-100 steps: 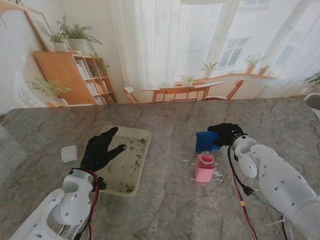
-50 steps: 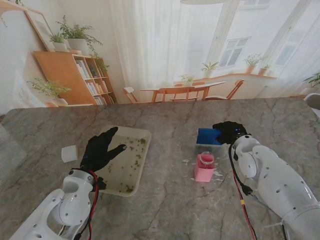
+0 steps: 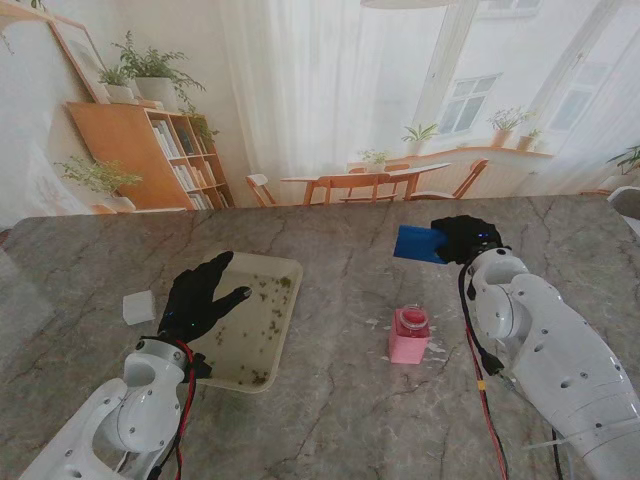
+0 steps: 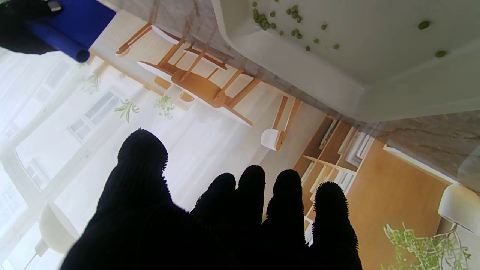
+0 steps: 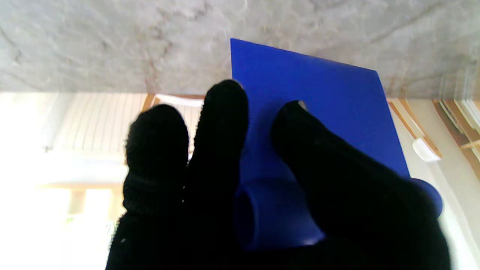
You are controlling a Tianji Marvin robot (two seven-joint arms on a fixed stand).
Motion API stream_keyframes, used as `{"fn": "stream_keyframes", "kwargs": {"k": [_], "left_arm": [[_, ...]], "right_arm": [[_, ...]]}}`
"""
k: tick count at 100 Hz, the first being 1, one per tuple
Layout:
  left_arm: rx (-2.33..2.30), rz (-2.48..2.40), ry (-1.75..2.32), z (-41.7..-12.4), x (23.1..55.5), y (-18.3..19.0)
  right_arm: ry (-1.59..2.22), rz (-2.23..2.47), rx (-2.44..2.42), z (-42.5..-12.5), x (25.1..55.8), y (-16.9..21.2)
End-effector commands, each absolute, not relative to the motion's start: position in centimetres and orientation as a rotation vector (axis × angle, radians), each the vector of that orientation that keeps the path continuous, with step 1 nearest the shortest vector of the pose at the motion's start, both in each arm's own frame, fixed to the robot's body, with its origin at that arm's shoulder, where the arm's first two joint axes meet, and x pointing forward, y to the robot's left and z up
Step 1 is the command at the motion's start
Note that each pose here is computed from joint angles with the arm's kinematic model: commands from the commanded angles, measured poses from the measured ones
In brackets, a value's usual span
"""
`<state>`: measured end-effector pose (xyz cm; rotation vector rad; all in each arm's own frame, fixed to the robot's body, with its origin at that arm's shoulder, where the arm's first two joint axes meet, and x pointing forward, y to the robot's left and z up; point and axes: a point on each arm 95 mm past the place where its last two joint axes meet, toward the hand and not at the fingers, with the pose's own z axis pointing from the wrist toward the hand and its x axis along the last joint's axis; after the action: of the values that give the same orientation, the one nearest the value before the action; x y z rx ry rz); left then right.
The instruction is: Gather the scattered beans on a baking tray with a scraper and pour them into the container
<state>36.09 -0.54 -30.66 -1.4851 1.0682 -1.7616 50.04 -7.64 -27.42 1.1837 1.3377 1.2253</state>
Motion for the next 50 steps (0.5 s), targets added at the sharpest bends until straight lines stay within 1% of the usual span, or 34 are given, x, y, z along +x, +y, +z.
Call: {"fn": "stream_keyframes", "kwargs": {"k": [1, 24, 50], "left_arm": [[-1.483, -1.766, 1.055, -30.5, 35.7, -0.7], [-1.448, -1.768, 1.031, -30.0, 35.1, -0.8], [-1.352, -1.753, 1.013, -28.9, 34.5, -1.3]], "right_arm": [[1.317, 1.263, 1.145, -25.3, 50.0, -6.7], [1.253, 1.362, 1.065, -21.5, 48.4, -4.3], [1.189, 1.51, 0.976, -18.1, 45.5, -0.6]]}}
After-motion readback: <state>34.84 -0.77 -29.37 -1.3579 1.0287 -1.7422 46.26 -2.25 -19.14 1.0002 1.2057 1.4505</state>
